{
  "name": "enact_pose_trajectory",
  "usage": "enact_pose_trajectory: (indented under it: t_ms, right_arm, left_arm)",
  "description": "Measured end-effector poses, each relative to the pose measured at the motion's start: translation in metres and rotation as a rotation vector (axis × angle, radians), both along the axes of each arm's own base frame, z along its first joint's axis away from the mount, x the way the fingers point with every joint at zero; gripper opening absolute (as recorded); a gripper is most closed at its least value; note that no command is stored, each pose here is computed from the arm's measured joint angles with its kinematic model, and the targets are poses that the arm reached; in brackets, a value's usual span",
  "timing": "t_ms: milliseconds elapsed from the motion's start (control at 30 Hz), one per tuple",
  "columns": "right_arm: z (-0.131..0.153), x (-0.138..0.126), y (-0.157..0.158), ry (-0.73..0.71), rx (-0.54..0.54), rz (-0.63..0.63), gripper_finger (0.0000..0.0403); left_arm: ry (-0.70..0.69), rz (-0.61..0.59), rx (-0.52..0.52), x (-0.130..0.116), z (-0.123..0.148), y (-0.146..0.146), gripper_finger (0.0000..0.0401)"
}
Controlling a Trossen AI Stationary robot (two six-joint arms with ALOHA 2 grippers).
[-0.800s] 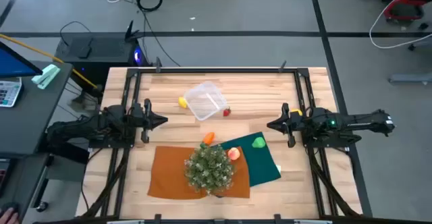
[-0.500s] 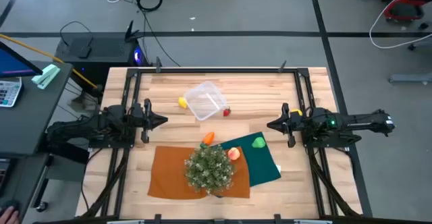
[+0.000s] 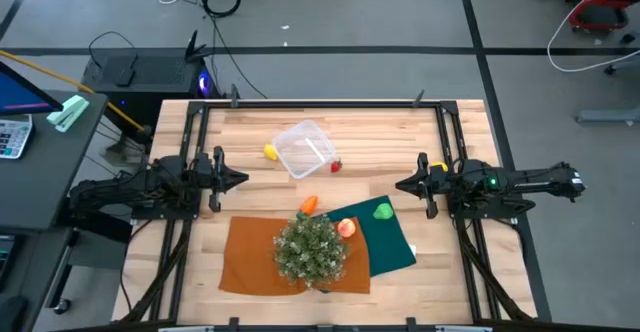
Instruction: Pick and placing Produce into tupperware
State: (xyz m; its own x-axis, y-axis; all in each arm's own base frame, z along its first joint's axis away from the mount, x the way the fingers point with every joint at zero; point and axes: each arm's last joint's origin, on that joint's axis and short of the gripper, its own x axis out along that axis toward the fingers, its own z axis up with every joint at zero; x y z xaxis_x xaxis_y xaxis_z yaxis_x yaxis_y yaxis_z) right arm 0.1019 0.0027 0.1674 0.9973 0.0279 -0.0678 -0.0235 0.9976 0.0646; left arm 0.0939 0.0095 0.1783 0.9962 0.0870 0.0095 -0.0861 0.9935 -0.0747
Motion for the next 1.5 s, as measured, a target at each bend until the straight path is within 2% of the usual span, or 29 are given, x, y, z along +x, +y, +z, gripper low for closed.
enact_pose_trajectory:
  t_ms: [333,667,1033,1500]
  right_arm:
    - [0.0,0.0,0.0,0.0,0.0,0.0,0.0]
    - [0.0001,0.0,0.0,0.0,0.0,0.0,0.0]
    - [0.0,0.0,0.0,0.0,0.0,0.0,0.0]
    - [0.0,0.0,0.0,0.0,0.0,0.0,0.0]
  left_arm:
    - [0.0,0.001,0.0,0.0,0.0,0.0,0.004]
    - [0.001,0.0,0.0,0.0,-0.0001,0.0,0.0028]
    - [0.0,0.0,0.0,0.0,-0.0001,0.0,0.004]
    - [0.0,0.0,0.0,0.0,0.0,0.0,0.003]
